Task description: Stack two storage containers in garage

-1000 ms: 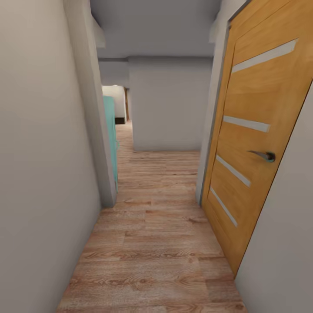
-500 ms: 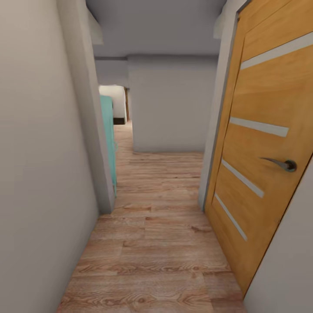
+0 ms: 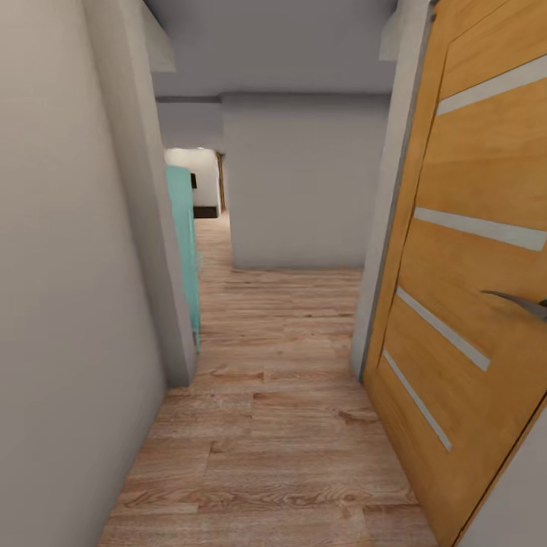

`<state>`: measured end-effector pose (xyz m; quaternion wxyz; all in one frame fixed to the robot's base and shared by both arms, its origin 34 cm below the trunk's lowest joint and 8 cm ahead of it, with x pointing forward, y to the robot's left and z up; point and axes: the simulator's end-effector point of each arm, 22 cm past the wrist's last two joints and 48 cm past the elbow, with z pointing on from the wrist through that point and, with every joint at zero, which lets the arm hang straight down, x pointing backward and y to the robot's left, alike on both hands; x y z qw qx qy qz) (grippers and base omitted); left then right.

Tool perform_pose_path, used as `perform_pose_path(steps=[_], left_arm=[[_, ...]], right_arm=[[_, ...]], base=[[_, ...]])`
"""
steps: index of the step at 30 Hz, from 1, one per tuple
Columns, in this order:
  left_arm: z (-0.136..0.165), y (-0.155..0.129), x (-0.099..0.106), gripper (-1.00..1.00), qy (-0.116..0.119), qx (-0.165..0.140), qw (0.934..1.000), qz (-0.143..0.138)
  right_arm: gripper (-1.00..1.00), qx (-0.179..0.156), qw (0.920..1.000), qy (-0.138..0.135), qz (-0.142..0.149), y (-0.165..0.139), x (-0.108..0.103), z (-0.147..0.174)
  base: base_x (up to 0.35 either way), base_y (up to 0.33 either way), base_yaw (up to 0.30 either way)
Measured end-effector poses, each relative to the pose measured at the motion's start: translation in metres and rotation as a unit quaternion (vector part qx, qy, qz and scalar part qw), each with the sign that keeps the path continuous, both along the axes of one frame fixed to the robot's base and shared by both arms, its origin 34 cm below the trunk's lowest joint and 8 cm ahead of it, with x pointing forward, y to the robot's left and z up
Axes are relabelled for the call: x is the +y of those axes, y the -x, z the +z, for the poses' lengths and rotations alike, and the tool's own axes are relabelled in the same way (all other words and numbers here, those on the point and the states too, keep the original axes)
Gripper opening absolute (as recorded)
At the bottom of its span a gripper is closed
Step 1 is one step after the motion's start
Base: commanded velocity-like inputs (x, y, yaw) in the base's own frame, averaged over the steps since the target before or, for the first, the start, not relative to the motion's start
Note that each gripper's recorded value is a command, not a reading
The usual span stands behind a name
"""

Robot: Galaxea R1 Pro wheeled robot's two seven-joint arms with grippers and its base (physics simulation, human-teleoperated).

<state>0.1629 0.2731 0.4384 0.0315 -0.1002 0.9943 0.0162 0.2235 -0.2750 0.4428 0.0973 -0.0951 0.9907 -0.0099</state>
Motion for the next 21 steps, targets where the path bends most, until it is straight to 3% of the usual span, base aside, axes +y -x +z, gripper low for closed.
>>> perform_pose_path(steps=[21], left_arm=[[0.0000,0.0002,0.0000,1.00,0.000,0.000,1.0000,0.001]], right_arm=[[1.00,0.000,1.0000,0.003,0.003,-0.0002,-0.0040,0.0002]], base=[[0.323,0.000,0.000]])
